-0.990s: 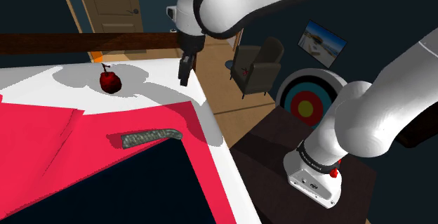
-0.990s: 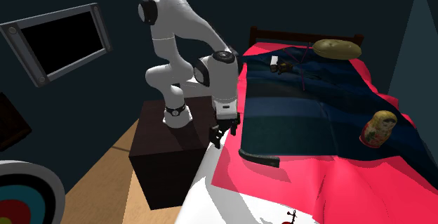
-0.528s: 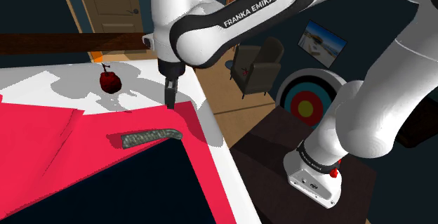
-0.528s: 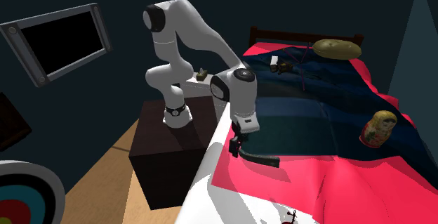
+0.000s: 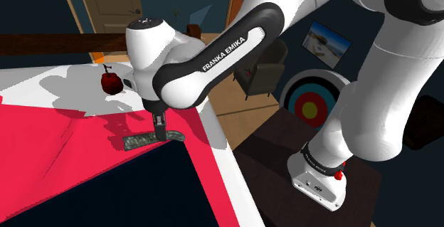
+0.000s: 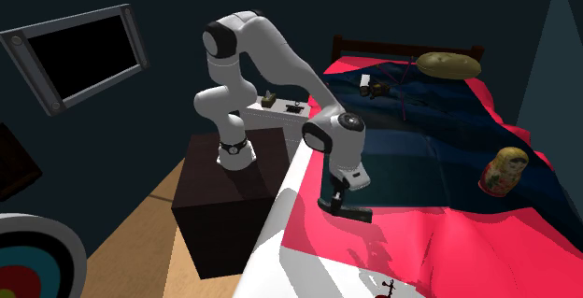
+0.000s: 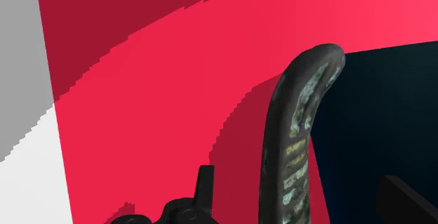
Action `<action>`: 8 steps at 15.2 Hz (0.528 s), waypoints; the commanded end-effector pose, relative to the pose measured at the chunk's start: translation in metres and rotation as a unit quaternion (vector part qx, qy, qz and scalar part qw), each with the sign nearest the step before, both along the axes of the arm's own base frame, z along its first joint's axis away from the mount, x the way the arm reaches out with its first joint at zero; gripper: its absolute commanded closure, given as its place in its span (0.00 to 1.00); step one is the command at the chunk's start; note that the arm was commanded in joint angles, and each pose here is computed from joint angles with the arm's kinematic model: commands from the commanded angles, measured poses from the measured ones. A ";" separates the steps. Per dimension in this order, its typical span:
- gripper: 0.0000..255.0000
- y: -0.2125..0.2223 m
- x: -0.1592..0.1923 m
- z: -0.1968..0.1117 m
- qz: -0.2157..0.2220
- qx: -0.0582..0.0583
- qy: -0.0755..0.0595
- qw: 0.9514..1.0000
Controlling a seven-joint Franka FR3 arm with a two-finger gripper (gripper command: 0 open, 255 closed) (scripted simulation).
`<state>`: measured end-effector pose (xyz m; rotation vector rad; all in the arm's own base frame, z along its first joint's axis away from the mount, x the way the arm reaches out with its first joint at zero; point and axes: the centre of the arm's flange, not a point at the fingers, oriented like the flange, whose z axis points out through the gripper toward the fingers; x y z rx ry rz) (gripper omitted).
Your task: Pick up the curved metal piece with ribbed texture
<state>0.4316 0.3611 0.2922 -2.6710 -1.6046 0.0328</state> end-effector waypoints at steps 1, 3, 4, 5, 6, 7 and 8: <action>0.00 0.005 -0.003 -0.011 0.011 0.000 0.003 1.000; 0.00 0.005 -0.003 -0.022 0.011 0.000 0.003 1.000; 0.00 0.005 -0.003 -0.027 0.011 0.000 0.003 1.000; 0.00 0.005 -0.003 -0.032 0.011 0.000 0.003 1.000; 0.00 0.005 -0.003 -0.037 0.011 0.000 0.003 1.000; 0.00 0.005 -0.003 -0.043 0.011 0.000 0.003 1.000; 0.00 0.005 -0.003 -0.046 0.011 0.000 0.003 1.000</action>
